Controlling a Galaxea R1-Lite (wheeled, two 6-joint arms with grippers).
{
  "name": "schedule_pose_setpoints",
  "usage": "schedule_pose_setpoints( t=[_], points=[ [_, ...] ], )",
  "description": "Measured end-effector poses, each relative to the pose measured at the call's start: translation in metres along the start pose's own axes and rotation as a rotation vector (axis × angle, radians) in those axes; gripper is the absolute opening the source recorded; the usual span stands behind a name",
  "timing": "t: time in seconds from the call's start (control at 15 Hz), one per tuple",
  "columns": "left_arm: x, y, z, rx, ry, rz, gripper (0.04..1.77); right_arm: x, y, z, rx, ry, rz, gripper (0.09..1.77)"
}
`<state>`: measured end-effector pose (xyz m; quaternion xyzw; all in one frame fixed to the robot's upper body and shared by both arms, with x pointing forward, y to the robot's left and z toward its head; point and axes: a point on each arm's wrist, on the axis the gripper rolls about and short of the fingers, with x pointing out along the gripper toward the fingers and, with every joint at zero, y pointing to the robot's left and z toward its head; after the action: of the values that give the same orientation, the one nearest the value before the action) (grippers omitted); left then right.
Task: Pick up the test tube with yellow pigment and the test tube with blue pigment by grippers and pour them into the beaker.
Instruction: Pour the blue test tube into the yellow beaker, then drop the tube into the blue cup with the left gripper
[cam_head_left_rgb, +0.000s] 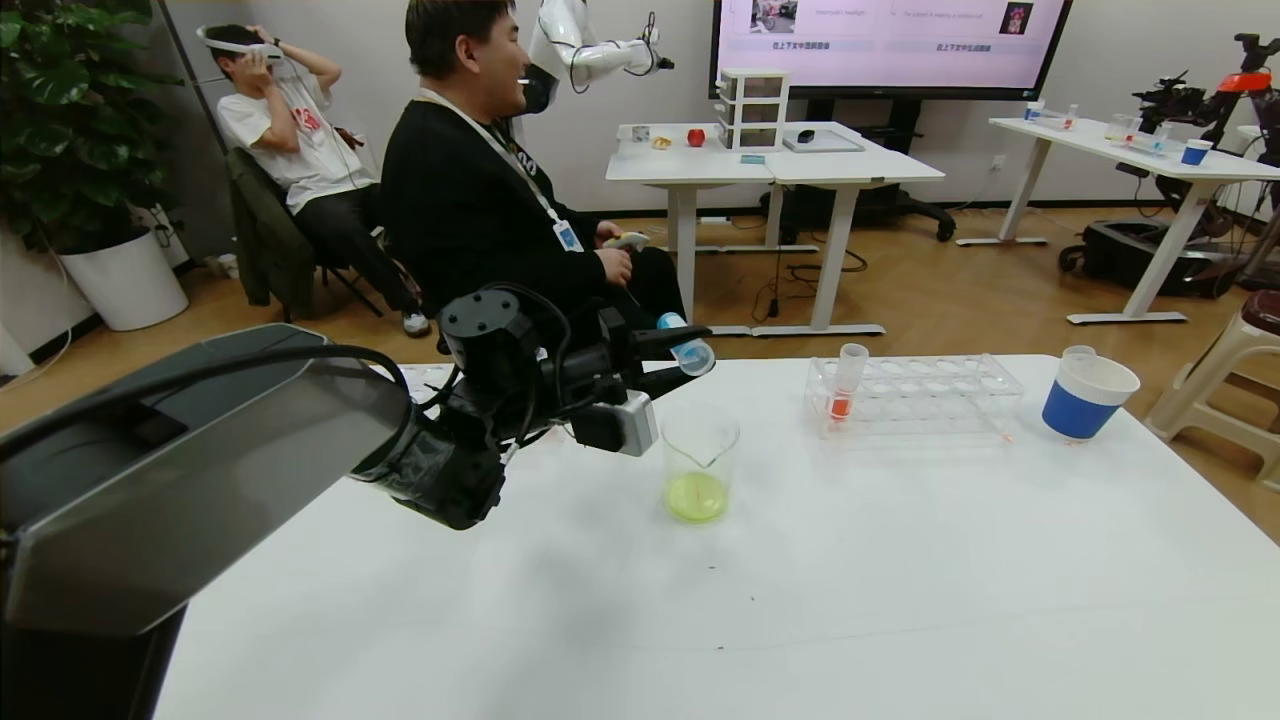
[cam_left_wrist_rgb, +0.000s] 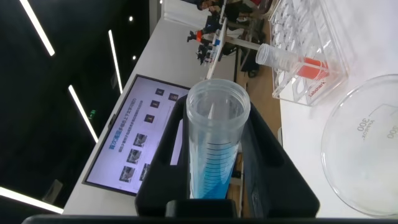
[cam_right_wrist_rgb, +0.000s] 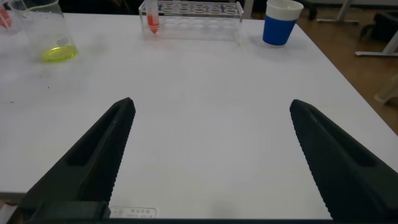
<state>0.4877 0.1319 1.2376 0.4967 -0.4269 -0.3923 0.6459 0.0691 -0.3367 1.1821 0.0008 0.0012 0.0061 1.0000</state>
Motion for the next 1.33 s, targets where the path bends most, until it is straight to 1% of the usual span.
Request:
schedule_pose_setpoints(
  t=[0.27, 0.53, 1.0, 1.2, 1.33],
  points=[
    [-0.002, -0.009, -0.007, 0.070, 0.016, -0.013, 0.50, 0.000, 0.000, 0.000, 0.000, 0.000, 0.000, 1.74],
    [-0.003, -0.019, -0.012, 0.113, 0.028, -0.026, 0.50, 0.000, 0.000, 0.000, 0.000, 0.000, 0.000, 1.74],
    [-0.001, -0.028, -0.016, 0.186, 0.030, -0.035, 0.50, 0.000, 0.000, 0.000, 0.000, 0.000, 0.000, 1.74],
    [0.000, -0.029, -0.018, 0.251, 0.029, -0.036, 0.50, 0.000, 0.000, 0.000, 0.000, 0.000, 0.000, 1.74],
    [0.000, -0.030, -0.019, 0.270, 0.030, -0.036, 0.50, 0.000, 0.000, 0.000, 0.000, 0.000, 0.000, 1.74]
  ],
)
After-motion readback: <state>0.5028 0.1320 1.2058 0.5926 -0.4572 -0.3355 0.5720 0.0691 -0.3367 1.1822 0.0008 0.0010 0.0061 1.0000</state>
